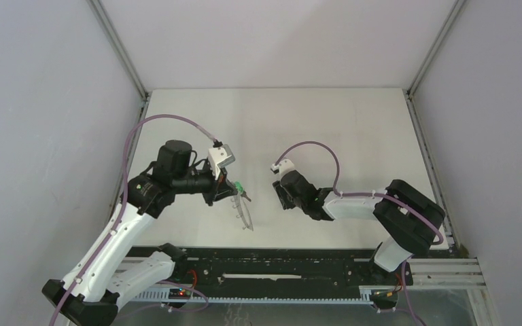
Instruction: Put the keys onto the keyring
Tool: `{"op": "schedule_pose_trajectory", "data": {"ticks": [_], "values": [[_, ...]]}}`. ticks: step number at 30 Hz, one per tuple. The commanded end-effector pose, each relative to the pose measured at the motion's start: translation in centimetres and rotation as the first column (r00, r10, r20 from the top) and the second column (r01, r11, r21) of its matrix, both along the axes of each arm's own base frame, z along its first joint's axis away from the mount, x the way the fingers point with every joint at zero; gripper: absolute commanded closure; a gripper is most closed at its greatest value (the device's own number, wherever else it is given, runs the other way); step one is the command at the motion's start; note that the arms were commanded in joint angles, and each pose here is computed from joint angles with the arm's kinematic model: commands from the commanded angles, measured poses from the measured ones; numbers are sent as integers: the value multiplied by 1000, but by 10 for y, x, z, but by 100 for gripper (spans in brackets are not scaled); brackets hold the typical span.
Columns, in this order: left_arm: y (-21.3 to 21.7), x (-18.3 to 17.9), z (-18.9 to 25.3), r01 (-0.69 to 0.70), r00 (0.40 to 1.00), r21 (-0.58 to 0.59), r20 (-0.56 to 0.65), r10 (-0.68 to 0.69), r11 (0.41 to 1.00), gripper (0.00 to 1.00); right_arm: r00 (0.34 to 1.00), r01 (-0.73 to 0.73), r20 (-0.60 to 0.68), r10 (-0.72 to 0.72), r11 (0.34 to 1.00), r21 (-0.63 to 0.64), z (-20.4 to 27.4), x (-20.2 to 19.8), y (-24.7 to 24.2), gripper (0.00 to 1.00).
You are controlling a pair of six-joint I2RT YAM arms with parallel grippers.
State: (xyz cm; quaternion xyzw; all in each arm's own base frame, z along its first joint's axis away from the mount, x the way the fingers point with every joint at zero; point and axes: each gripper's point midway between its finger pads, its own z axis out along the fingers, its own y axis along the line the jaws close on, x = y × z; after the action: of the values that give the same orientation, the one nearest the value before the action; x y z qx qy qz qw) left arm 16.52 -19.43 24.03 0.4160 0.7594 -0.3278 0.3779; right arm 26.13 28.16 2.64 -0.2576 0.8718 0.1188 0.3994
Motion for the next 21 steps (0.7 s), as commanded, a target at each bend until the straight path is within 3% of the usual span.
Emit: {"op": "schedule_pose_trajectory", "data": {"ticks": [1, 21], "values": [[-4, 1, 17, 6, 1000, -52, 27, -5, 999, 100, 999, -32, 29, 30, 999, 38, 12, 10, 12, 56], [-9, 2, 26, 6, 1000, -77, 10, -5, 997, 100, 1000, -19, 0, 19, 999, 26, -1, 5, -3, 61]]}}
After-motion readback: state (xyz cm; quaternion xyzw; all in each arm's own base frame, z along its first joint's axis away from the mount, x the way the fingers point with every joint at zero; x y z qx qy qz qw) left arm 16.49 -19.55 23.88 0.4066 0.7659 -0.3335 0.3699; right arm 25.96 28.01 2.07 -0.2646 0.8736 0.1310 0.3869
